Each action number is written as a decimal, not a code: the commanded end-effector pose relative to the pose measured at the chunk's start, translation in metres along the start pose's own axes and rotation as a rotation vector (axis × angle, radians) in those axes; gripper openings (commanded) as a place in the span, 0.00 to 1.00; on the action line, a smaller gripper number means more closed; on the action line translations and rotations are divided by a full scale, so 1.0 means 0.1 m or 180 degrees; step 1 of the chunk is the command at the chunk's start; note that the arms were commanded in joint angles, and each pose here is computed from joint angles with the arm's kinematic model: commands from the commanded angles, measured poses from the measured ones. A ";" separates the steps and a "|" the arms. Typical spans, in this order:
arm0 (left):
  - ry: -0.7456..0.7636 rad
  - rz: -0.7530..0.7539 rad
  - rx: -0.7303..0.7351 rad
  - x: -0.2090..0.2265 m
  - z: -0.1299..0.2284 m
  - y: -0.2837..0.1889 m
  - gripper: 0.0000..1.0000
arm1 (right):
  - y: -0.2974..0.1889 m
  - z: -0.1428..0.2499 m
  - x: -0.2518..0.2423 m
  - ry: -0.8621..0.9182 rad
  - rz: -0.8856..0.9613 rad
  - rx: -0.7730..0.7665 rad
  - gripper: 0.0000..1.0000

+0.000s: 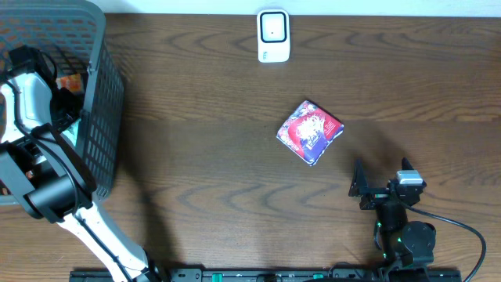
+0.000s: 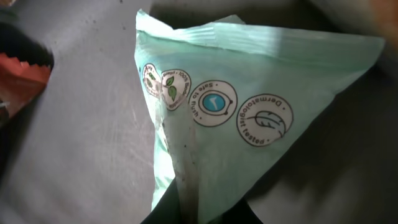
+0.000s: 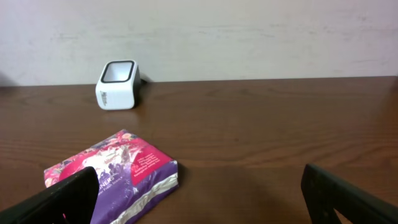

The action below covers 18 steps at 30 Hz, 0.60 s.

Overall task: Scan the item barcode
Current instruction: 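Grasp the mint-green wipes pack with the left gripper and lift, then carry the green pack past the scanner and release beside the purple pack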

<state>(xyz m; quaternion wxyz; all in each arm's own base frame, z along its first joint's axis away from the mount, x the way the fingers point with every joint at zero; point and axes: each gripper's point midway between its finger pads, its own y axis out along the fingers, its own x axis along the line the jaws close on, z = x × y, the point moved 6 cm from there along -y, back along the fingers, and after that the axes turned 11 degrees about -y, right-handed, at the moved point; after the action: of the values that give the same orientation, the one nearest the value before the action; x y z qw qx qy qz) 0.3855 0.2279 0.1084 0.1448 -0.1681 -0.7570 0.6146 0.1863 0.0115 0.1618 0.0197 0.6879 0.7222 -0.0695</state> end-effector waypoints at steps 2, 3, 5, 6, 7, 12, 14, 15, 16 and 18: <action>-0.0056 0.0415 -0.0336 -0.03 -0.08 -0.68 0.08 | 0.00 0.01 0.00 -0.0025 0.0006 0.0008 0.99; -0.0094 0.0550 -0.0429 -0.03 -0.09 -0.87 0.07 | 0.00 0.01 0.00 -0.0025 0.0006 0.0007 0.99; -0.0137 0.0844 -0.0594 -0.04 -0.09 -1.22 0.07 | 0.00 0.01 0.00 -0.0026 0.0006 0.0008 0.99; -0.0149 0.1020 -0.0677 -0.04 -0.09 -1.41 0.08 | 0.00 0.01 0.00 -0.0025 0.0006 0.0008 0.99; -0.0139 0.1192 -0.0756 -0.04 -0.07 -1.59 0.08 | 0.00 0.01 0.00 -0.0025 0.0005 0.0008 0.99; -0.0164 0.1983 -0.1209 0.04 0.07 -2.51 0.08 | 0.00 0.01 0.00 -0.0025 0.0006 0.0008 0.99; -0.0393 0.2192 -0.1325 0.13 0.14 -2.80 0.08 | 0.00 0.01 0.00 -0.0025 0.0006 0.0007 0.99; -0.0538 0.2300 -0.1359 0.18 0.17 -2.93 0.07 | 0.00 0.01 0.00 -0.0025 0.0005 0.0008 0.99; -0.0660 0.2424 -0.1373 0.21 0.22 -3.05 0.08 | 0.00 0.01 0.00 -0.0025 0.0006 0.0008 0.99; -0.0717 0.2717 -0.1375 0.25 0.32 -3.28 0.07 | 0.00 0.01 0.00 -0.0025 0.0005 0.0008 0.99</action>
<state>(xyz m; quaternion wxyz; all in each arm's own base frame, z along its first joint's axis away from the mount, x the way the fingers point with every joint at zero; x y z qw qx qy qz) 0.3294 0.1623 0.4034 -0.1788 -0.4079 -0.7780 0.4431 0.1863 0.0116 0.1618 0.0197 0.6877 0.7224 -0.0695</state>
